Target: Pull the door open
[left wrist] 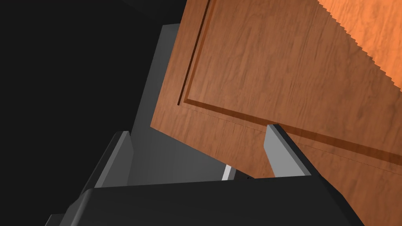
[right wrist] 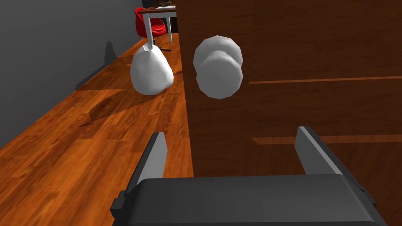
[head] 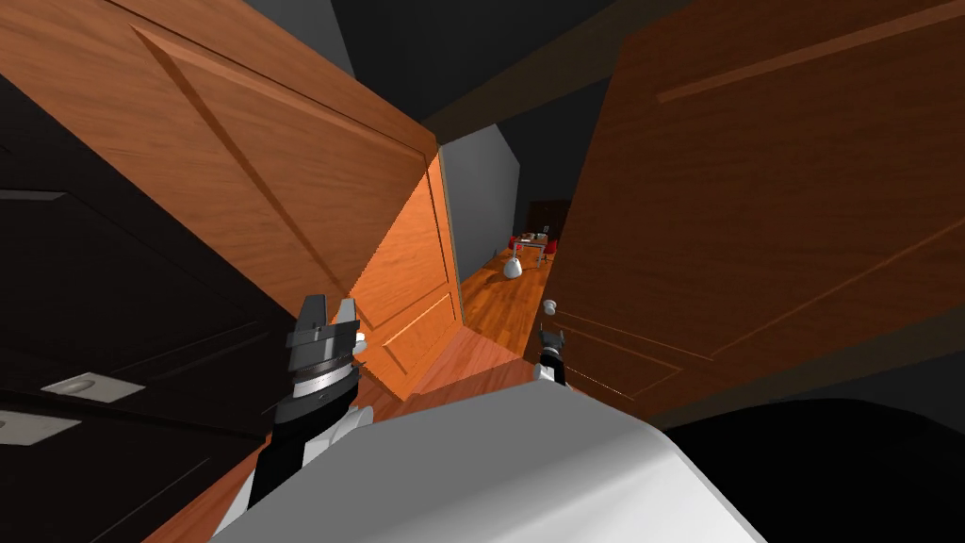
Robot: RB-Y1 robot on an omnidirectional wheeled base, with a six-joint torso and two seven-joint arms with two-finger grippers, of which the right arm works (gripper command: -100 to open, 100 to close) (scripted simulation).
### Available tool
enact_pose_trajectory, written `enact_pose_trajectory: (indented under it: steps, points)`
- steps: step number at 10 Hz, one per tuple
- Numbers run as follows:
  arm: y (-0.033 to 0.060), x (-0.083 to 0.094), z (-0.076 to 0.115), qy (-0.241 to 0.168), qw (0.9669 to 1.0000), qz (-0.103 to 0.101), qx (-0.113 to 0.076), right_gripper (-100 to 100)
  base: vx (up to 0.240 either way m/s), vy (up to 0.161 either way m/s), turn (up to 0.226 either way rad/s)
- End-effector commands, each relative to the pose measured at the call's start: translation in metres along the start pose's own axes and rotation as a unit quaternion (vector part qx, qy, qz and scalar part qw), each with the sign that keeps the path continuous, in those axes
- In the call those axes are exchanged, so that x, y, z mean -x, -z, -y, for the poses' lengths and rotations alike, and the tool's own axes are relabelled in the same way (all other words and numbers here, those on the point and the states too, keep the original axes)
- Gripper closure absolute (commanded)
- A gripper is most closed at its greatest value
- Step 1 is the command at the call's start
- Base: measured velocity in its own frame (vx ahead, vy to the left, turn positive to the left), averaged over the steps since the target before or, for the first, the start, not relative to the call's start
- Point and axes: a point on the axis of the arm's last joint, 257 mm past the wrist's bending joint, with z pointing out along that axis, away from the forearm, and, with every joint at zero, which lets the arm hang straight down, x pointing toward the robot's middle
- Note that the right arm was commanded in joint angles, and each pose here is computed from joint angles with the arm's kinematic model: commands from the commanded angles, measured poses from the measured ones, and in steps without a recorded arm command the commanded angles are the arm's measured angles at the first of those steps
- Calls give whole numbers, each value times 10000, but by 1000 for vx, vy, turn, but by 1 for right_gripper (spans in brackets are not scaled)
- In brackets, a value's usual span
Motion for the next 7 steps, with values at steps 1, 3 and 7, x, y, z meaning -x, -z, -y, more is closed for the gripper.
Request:
enact_pose_trajectory:
  steps: [1, 3, 7]
  points:
    - [0, 0, 0, 0, 10000, 0, 0, -100, 32, -26, 21]
    - [3, 33, -212, -15, 10000, 4, 16, -100, 154, -7, 5]
    - [12, 65, -549, -15, 10000, 8, 29, -100, 157, -23, 5]
